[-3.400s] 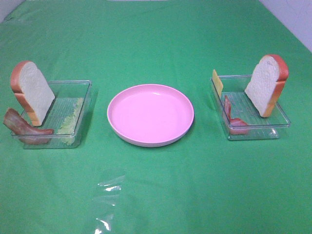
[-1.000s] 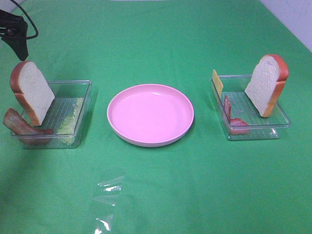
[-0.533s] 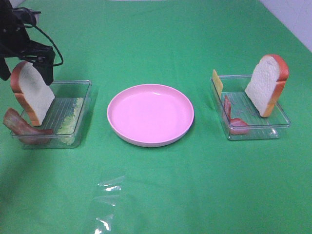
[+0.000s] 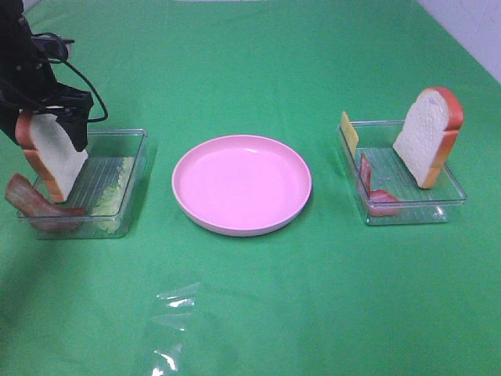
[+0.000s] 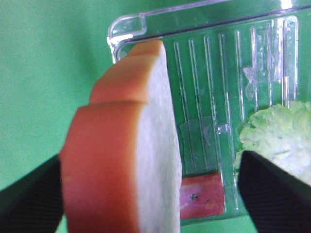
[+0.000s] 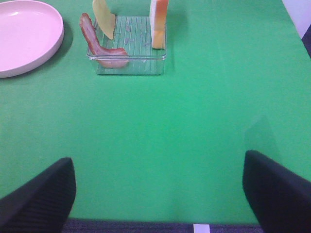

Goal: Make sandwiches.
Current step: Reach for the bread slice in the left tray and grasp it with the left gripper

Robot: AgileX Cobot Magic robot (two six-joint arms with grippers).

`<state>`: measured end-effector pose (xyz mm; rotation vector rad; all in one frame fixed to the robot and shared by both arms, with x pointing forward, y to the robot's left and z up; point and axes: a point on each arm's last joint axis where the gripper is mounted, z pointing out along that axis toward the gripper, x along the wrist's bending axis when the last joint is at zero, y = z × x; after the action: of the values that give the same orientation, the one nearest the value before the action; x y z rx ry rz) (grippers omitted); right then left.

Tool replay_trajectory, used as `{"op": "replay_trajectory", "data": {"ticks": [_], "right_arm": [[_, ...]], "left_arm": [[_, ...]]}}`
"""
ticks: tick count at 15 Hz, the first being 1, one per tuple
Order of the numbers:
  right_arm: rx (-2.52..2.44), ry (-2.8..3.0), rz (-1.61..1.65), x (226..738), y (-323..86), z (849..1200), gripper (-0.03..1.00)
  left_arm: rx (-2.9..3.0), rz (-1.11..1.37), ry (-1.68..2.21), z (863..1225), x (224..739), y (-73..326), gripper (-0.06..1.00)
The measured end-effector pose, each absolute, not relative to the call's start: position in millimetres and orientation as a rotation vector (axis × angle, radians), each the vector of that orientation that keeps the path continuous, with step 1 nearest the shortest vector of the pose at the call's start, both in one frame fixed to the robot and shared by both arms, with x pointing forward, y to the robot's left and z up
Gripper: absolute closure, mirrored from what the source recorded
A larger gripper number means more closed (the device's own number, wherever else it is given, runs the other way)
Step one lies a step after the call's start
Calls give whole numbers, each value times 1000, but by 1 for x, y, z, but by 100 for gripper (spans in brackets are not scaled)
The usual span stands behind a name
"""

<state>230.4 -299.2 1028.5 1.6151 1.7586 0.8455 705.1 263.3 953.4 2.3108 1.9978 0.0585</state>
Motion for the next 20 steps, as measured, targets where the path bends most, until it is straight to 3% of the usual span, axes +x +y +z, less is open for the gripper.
{"op": "replay_trajectory", "data": {"ticks": [4, 14, 20], "right_arm": [[1615, 1759, 845, 230, -299, 1029, 7], [1615, 1759, 845, 230, -299, 1029, 7], [1615, 1759, 845, 230, -299, 1029, 7]], "left_arm": [[2311, 58, 1998, 953, 705, 263, 36], [2286, 104, 1978, 965, 711, 263, 36], [2267, 95, 1986, 965, 711, 262, 60]]}}
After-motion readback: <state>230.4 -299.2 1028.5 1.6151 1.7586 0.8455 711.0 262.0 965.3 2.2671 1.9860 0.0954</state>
